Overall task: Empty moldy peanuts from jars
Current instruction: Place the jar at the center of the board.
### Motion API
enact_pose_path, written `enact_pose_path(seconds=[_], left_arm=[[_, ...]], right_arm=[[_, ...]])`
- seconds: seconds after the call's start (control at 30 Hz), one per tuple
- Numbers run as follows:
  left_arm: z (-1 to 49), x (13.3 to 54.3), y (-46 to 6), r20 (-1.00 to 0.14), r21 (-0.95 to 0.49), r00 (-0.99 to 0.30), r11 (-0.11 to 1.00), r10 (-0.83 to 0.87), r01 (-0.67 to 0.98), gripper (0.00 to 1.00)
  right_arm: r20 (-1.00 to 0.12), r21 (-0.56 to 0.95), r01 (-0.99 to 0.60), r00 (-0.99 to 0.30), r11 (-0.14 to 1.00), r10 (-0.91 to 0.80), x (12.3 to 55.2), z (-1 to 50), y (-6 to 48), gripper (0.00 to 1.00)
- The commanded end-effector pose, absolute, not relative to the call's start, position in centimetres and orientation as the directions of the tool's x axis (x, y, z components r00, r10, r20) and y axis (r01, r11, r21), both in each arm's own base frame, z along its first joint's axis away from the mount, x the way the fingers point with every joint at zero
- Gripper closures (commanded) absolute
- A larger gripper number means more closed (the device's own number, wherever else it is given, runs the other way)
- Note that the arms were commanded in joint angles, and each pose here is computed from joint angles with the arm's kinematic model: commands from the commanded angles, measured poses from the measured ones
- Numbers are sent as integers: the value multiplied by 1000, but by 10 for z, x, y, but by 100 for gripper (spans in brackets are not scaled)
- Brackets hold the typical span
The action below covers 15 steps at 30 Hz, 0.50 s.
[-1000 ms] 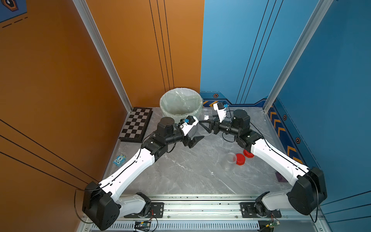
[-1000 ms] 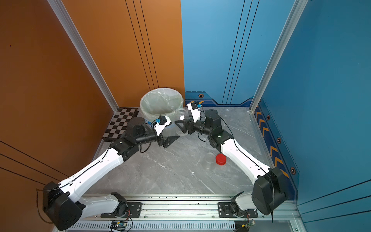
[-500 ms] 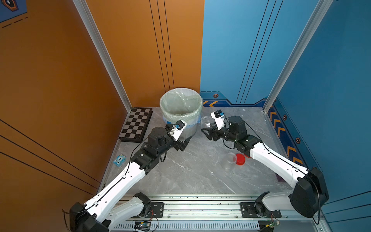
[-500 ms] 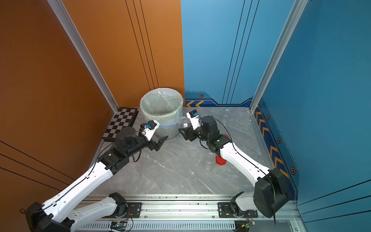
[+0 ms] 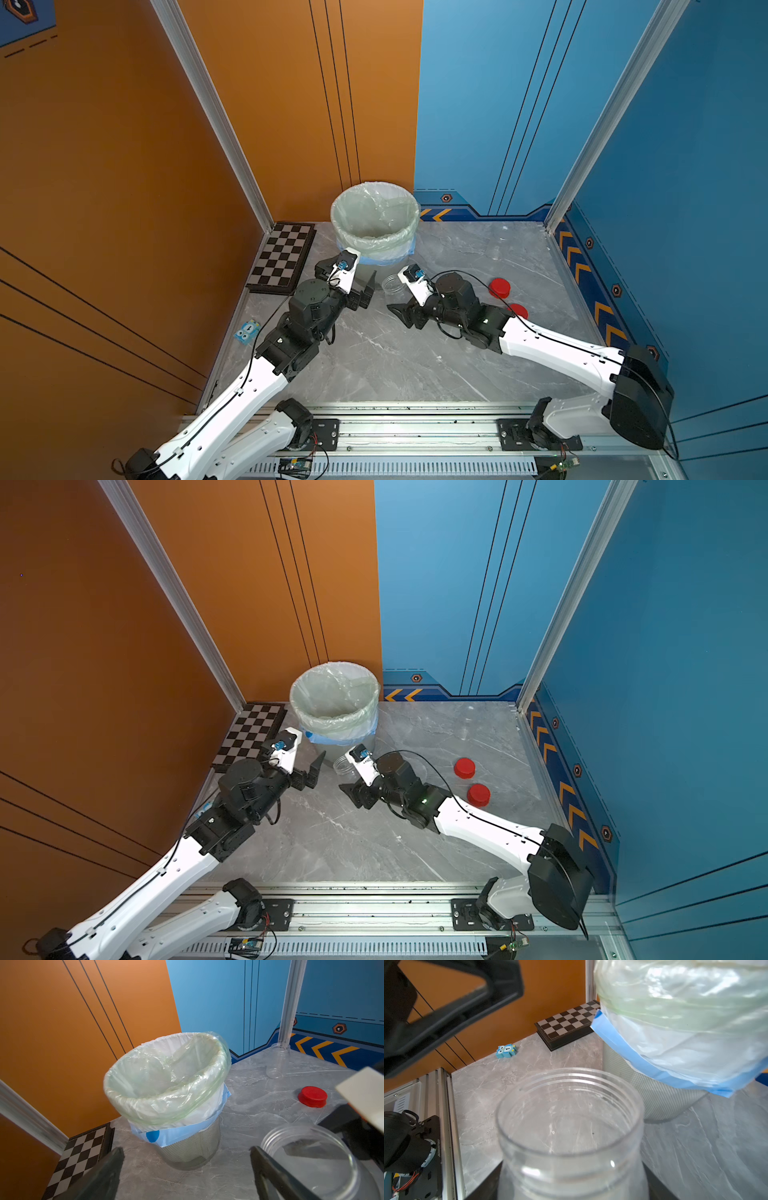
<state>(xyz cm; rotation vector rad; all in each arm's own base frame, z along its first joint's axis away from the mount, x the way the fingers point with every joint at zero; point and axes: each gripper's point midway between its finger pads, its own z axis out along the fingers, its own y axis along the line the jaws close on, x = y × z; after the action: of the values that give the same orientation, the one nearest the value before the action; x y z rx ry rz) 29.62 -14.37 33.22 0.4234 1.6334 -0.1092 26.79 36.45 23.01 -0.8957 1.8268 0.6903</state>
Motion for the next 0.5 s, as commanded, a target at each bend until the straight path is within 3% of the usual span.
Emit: enact_pose_path(seconds=[0.0, 0.47], left_arm=[[342, 292, -127, -990, 126, -33, 959, 139, 253, 3], [358, 269, -90, -996, 92, 27, 987, 89, 132, 0]], right_arm=[[-934, 25, -804, -230, 594, -272, 277, 225, 390, 58], [-927, -13, -843, -192, 538, -323, 286, 169, 514, 58]])
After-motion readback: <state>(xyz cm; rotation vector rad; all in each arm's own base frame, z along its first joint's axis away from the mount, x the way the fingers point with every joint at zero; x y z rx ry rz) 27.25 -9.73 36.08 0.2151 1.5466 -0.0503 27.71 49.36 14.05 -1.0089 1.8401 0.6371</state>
